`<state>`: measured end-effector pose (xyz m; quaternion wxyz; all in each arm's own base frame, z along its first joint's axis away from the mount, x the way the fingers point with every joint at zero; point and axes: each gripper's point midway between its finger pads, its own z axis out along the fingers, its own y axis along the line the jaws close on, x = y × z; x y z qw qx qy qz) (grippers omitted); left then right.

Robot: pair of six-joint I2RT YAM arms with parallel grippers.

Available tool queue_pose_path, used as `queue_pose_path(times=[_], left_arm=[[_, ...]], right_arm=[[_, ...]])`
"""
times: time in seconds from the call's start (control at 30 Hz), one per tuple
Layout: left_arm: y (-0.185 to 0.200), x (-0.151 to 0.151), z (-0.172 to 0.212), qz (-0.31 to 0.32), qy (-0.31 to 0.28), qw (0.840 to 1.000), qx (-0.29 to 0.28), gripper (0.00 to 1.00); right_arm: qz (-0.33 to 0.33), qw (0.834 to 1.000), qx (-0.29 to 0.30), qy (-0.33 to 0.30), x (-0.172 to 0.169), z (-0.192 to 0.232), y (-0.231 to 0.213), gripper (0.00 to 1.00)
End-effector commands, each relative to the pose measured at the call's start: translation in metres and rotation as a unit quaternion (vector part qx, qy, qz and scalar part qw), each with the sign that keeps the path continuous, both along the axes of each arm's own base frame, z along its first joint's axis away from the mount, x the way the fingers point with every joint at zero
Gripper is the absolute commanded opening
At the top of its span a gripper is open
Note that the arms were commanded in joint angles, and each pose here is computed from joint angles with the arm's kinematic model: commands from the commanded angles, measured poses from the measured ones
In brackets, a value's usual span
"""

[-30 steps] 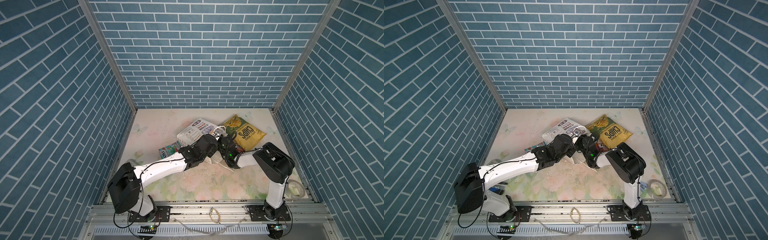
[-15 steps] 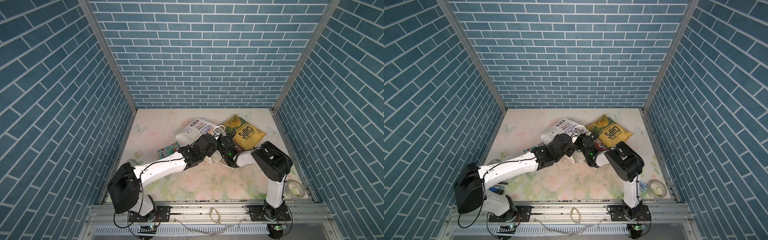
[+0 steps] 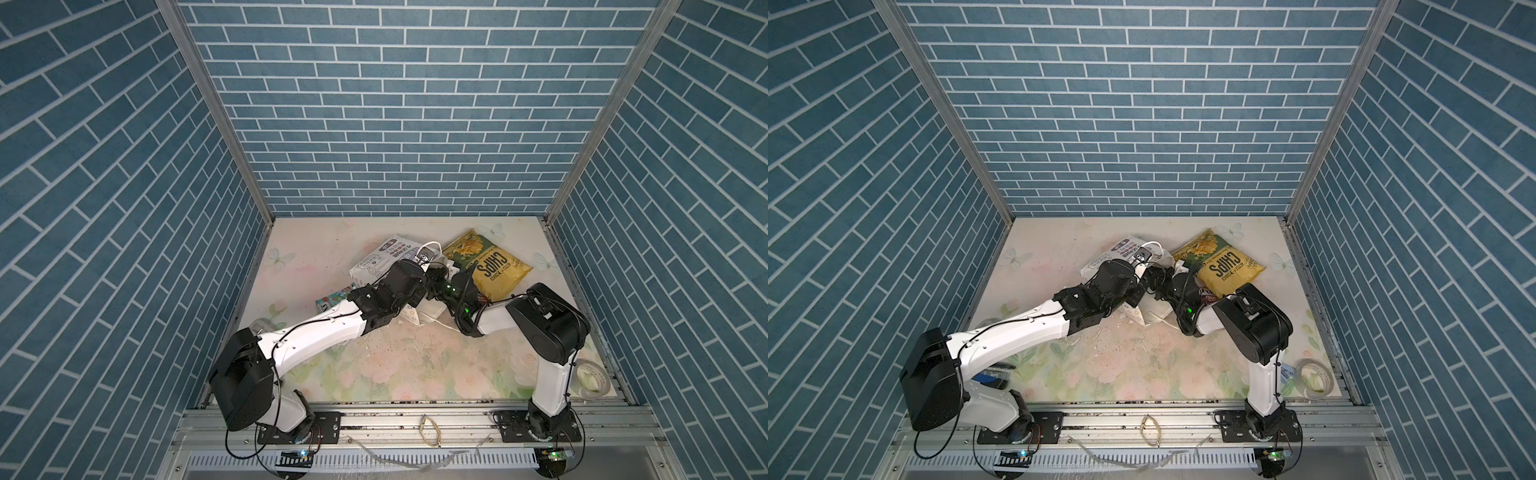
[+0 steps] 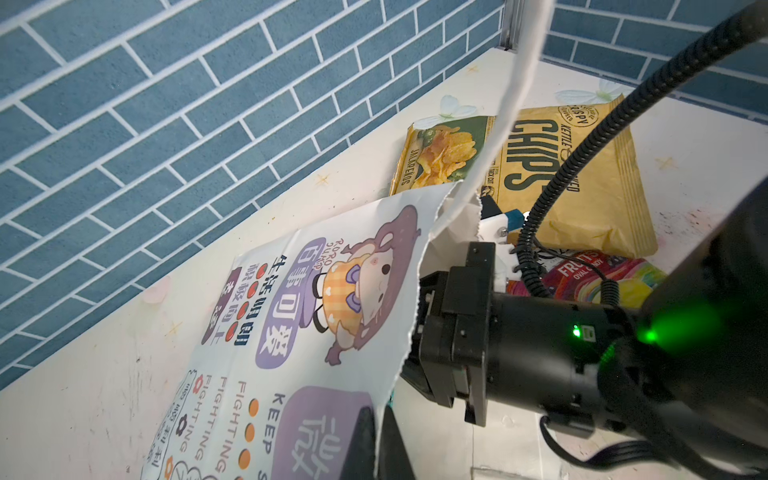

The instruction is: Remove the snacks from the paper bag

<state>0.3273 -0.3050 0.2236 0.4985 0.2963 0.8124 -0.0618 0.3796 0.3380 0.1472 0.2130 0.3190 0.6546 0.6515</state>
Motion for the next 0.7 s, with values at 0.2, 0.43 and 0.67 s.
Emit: queue_pose_path(times=[0.2,0.43,0.67], left_arm=[[0.004,0.007,0.026,0.007,0.016,0.999,-0.044,0.0],[0.001,0.008,0.023,0.003,0.026,0.999,-0.043,0.0],[0.003,0.01,0.024,0.007,0.029,0.999,-0.042,0.0]], right_arm=[[0.052,0.994,-0.04,-0.086,-0.022,0.041,0.005,0.0],[0.049,0.981,-0.129,-0.134,-0.038,0.059,-0.014,0.0],[0.059,0.969,-0.184,-0.151,-0.054,0.065,-0.027,0.0]])
